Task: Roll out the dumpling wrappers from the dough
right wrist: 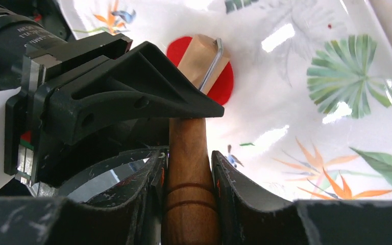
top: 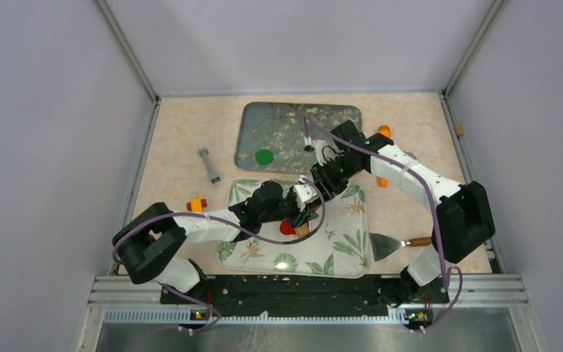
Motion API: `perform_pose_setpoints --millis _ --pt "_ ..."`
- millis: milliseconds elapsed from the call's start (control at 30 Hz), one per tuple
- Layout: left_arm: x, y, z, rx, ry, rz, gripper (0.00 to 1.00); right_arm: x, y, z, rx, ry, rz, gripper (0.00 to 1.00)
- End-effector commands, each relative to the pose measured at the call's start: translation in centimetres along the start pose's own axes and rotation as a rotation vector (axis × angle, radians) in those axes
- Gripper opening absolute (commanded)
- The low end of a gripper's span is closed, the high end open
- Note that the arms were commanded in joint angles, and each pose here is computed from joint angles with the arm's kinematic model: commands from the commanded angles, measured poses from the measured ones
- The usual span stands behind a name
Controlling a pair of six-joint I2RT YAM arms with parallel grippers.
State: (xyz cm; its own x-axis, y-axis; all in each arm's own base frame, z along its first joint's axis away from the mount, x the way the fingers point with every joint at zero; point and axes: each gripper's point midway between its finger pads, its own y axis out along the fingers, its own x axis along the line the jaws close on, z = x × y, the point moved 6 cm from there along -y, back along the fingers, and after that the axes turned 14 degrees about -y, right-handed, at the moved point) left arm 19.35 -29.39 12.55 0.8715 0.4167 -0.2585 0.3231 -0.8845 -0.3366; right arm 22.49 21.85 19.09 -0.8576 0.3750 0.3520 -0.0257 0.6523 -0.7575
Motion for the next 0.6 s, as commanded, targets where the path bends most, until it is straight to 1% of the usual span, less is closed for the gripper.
perform_pose_setpoints --millis 0,133,233,400,567 --pt "-1.0 1.6 -1.7 -0.080 0.081 0.089 0.00 -2.0 0.1 0.3 -0.004 -0.048 0.128 0.00" --pt "-0.5 2.9 1.1 -0.045 0.066 0.116 0.00 -3.3 1.7 1.9 0.050 -0.024 0.164 0.00" --pt "-0.4 4.4 2.8 -0.021 0.050 0.135 0.00 -4.0 2.0 2.9 0.099 -0.010 0.196 0.00" --pt "0.1 6.4 4.4 -0.024 0.026 0.139 0.00 -4.6 2.2 4.5 0.143 0.041 0.204 0.00" --pt "0.2 7.9 4.5 -0.052 0.008 0.151 0.00 -4.7 1.9 4.8 0.151 0.053 0.215 0.00"
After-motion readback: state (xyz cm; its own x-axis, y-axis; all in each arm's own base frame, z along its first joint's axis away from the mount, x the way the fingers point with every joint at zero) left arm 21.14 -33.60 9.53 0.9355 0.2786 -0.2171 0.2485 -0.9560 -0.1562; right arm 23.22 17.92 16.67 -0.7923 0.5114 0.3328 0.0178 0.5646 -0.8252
